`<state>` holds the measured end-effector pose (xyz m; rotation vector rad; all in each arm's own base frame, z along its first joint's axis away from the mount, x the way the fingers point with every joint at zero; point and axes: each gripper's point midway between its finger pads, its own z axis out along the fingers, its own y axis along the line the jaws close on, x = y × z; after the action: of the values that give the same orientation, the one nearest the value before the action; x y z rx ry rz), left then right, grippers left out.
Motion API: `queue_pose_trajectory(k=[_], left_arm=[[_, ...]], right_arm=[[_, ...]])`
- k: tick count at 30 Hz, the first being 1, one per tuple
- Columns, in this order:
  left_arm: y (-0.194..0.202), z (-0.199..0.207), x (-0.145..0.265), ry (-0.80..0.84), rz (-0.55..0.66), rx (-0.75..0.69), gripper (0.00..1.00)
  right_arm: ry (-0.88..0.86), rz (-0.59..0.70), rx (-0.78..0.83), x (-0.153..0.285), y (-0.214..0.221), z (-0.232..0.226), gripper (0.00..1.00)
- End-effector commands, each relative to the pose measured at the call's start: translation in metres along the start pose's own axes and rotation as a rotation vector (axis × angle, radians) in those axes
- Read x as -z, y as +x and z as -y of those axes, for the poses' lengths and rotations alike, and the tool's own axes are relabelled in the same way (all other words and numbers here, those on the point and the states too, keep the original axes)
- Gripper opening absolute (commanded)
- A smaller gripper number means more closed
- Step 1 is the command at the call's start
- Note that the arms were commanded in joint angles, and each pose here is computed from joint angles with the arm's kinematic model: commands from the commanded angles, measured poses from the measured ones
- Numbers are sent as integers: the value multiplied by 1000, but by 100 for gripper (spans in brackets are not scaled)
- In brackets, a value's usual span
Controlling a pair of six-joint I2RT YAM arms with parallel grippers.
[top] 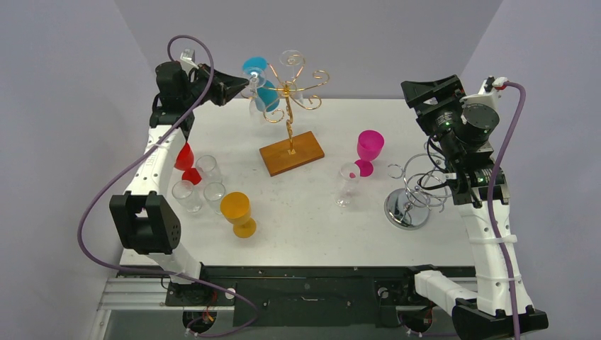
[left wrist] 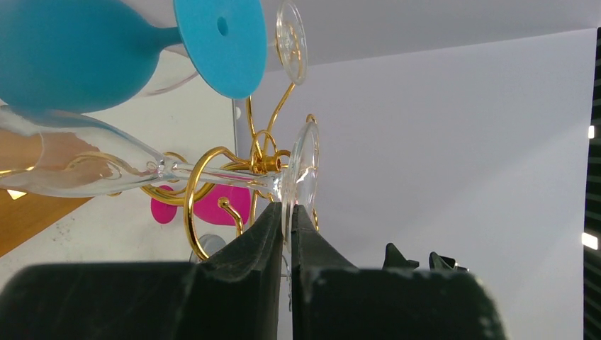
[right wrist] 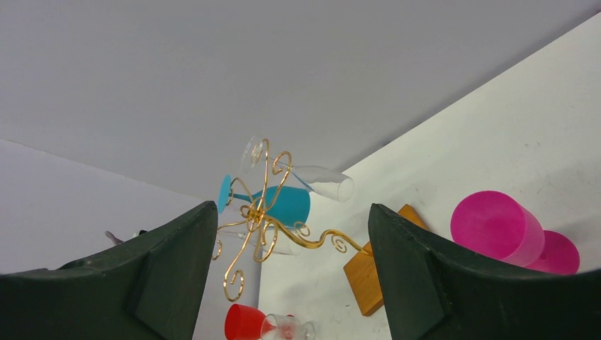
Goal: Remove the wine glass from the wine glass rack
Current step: Pick up the wine glass from the wine rack.
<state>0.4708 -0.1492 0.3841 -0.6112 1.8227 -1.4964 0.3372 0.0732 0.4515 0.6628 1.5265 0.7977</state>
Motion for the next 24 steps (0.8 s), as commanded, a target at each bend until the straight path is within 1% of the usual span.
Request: queue_pose_trajectory(k=[1, 7, 8, 24], left_arm=[[6, 47, 2, 114, -2, -109, 0], [19, 49, 5, 118, -25, -125, 0], [20, 54, 9, 126, -22, -134, 0], [52, 48, 48, 87, -36, -125, 0]], right_arm=[[-43, 58, 3, 8, -13, -12, 73], [-41, 57, 3, 8, -13, -11, 73], [-41, 56, 3, 8, -12, -11, 73], [-50, 40, -10, 5, -7, -11, 73]])
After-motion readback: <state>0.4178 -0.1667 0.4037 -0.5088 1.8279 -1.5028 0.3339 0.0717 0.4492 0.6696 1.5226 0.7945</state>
